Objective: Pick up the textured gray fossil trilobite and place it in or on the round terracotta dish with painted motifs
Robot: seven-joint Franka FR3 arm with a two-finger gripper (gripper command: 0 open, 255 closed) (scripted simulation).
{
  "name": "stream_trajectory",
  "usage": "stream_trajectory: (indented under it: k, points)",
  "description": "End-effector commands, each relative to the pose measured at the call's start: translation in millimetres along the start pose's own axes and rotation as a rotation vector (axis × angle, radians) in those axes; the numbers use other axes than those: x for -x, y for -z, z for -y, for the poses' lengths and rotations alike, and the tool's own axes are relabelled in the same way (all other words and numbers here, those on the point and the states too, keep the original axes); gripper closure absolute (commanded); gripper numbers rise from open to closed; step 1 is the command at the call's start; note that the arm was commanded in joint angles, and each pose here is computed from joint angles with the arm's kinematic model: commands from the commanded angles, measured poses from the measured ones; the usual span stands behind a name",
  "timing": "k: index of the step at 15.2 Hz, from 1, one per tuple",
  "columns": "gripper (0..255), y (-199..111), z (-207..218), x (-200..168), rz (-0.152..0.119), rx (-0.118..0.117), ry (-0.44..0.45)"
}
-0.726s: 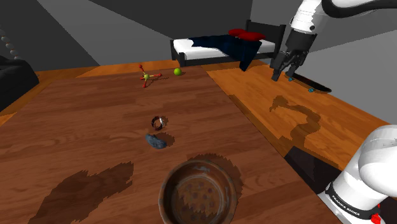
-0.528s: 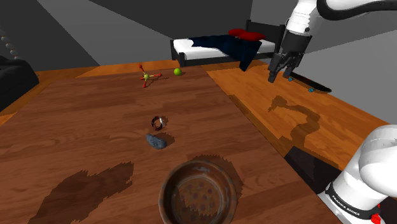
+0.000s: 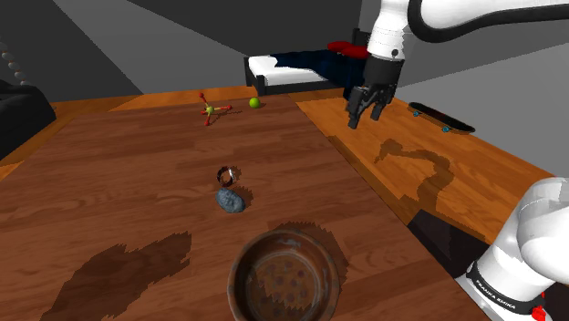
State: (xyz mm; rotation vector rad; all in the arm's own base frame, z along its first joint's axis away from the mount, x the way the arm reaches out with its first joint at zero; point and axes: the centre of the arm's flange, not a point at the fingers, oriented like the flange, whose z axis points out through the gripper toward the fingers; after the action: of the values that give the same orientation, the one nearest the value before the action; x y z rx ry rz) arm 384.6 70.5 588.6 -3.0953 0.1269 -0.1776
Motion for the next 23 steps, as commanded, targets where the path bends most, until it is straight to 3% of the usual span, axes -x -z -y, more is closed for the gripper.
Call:
stream_trajectory:
  k: [1,23]
  points:
    - [0,-7.6,25.9,-9.5,0.004,0.001,0.022]
    - [0,-85.3,304.0,-69.7,0.05,0.022,0.258]
